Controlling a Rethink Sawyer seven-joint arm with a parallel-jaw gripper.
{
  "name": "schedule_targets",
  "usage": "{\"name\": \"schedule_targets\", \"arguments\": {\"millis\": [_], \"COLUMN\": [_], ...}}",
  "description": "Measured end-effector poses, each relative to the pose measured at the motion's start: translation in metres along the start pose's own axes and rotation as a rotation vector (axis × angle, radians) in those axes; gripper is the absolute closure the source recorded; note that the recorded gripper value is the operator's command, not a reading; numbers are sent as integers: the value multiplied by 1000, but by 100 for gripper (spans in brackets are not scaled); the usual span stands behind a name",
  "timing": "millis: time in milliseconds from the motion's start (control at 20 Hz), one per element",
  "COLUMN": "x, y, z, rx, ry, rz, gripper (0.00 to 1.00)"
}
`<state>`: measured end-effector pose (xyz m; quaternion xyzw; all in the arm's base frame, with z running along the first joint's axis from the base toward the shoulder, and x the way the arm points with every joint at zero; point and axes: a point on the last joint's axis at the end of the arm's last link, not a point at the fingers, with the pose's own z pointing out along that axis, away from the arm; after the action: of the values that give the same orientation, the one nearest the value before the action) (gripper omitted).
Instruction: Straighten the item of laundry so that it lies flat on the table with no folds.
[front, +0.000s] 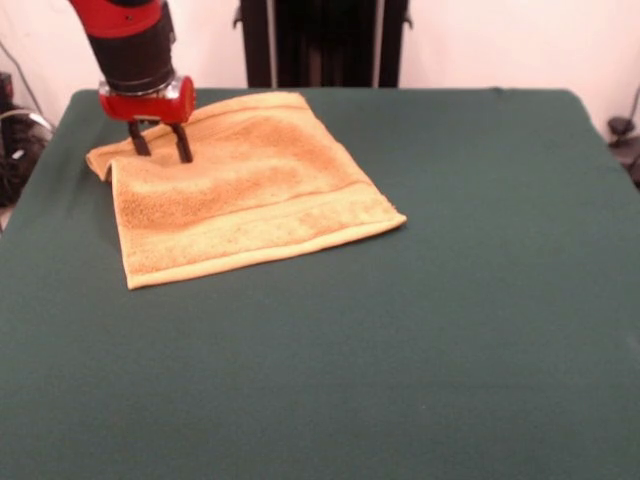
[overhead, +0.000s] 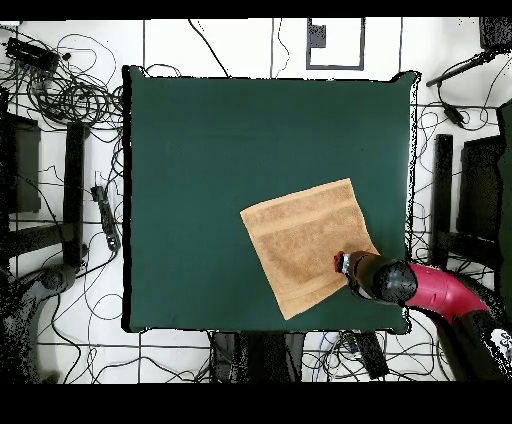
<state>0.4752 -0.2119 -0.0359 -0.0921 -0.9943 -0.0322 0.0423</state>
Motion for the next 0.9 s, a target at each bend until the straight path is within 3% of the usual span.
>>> {"name": "schedule_targets", "arguments": {"millis": [550, 900], "x": [1, -1], "y": [0, -8], "z": [0, -2], "rx": [5, -42], "ry": [-2, 2], "rz": [-20, 10], "gripper": [0, 0]}}
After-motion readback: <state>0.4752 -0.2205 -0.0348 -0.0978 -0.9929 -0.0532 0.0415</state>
